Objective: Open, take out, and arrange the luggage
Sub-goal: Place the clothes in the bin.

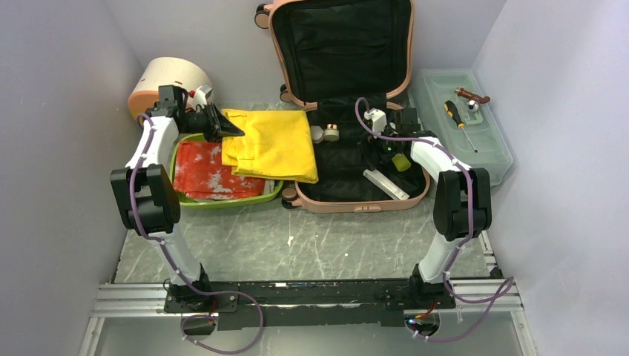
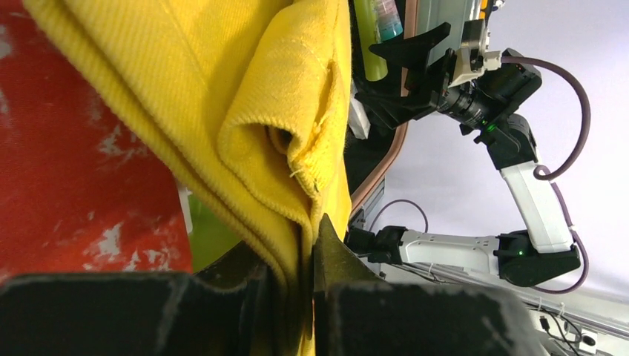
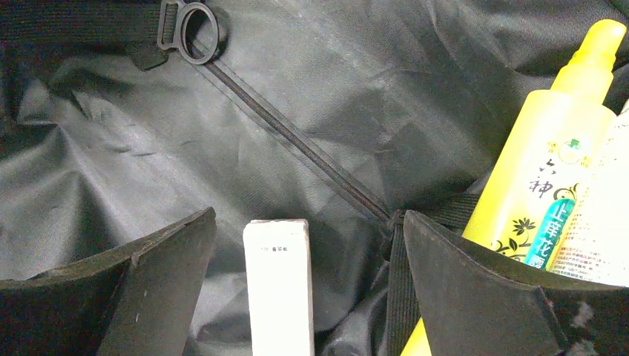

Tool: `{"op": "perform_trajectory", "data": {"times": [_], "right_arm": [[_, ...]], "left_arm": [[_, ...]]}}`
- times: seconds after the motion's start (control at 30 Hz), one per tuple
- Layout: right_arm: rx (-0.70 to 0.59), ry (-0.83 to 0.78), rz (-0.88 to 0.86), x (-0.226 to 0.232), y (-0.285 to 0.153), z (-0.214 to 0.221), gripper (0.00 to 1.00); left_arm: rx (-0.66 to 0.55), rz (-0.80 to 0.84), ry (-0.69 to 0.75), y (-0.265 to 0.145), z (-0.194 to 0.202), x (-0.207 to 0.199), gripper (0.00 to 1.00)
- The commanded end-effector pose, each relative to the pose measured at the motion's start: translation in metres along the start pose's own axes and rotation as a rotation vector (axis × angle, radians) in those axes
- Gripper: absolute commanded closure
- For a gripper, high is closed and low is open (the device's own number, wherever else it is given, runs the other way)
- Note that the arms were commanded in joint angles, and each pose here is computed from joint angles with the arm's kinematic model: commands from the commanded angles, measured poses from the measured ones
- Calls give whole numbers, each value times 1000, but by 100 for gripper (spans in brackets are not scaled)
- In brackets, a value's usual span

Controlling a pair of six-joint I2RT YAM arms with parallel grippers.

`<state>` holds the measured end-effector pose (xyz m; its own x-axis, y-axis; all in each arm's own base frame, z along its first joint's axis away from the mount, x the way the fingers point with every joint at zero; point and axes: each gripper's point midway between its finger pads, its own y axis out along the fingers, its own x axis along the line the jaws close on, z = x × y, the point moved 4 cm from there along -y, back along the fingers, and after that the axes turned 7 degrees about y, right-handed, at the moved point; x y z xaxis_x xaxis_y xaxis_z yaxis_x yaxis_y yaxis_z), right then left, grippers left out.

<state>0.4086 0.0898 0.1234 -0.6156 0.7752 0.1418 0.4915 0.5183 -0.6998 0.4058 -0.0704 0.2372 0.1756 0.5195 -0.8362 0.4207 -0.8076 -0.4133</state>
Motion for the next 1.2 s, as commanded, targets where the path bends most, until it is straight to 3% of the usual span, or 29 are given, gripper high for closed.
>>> {"op": "perform_trajectory", "data": {"times": [0.0, 0.3, 0.53, 0.9, 1.17], "right_arm": [[-71, -32, 0, 2, -12, -19, 0], [-79, -34, 5, 2, -14, -20, 0], [-81, -34, 0, 3, -14, -20, 0], [-84, -37, 2, 4, -15, -21, 0], [-82, -38, 0, 3, -15, -20, 0]], "left_arm": [[34, -12, 56, -21, 0, 1, 100], [121, -127, 21, -23, 18, 42, 100], [56, -190, 84, -44, 0, 66, 100], [91, -210, 92, -52, 3, 66, 100], [-28, -345, 113, -78, -2, 45, 100]]}}
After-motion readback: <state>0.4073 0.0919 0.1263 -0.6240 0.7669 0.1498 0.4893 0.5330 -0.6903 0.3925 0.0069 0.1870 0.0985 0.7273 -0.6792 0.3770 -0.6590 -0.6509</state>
